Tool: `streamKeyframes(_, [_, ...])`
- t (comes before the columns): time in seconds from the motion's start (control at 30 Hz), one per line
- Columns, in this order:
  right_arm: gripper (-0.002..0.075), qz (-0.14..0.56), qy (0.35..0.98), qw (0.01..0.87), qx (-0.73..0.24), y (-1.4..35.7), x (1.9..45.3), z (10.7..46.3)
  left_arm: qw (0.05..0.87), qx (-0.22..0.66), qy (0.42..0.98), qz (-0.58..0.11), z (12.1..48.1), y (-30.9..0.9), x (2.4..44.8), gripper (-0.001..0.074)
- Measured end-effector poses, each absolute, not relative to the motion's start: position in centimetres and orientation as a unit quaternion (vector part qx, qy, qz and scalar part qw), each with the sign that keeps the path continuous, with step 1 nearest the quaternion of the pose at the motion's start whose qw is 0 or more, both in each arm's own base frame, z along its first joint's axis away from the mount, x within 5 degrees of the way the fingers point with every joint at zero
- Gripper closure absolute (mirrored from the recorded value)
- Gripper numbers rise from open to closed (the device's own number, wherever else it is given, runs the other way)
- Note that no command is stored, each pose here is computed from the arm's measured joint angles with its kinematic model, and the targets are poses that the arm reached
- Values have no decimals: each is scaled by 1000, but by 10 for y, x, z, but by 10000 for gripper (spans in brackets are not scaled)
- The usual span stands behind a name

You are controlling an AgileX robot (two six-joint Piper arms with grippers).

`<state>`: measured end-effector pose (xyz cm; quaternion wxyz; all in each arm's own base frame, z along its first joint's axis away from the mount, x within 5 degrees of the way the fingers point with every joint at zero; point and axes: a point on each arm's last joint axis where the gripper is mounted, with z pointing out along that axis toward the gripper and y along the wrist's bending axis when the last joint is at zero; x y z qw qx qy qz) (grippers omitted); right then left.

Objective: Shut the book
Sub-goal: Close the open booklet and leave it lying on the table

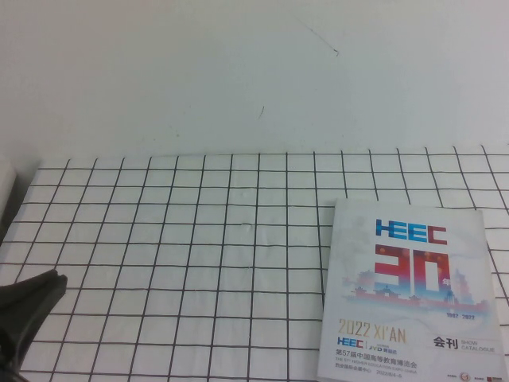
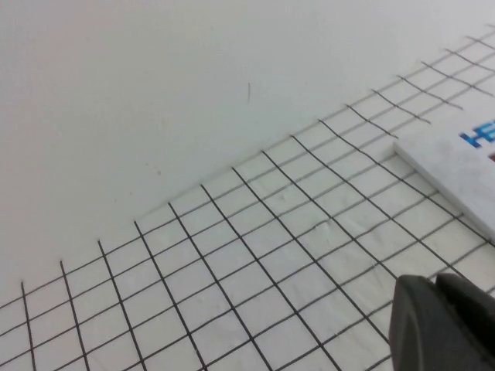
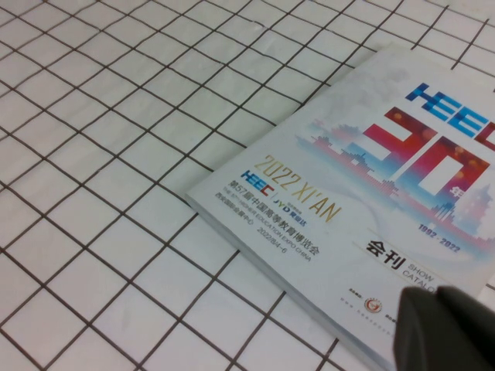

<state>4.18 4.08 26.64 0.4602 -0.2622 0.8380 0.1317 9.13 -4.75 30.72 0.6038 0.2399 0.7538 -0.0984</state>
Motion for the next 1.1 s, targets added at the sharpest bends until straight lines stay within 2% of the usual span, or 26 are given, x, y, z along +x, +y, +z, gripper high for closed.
streamKeyframes(0.27, [729,132,838,460,-262,41,42,266,649,138,741,-103,251,-26,74,739])
streamKeyframes(0.5, [729,132,838,460,-262,41,42,266,705,51,705,-59,207,-9,56,739])
streamKeyframes(0.7, [729,132,838,460,-262,41,42,266,678,-29,734,2,192,3,56,739])
streamKeyframes(0.83, [729,133,838,460,-261,41,42,266,614,-56,787,16,177,6,53,739])
streamKeyframes(1.1, [729,133,839,460,-260,41,42,266,607,-60,792,14,176,6,53,739])
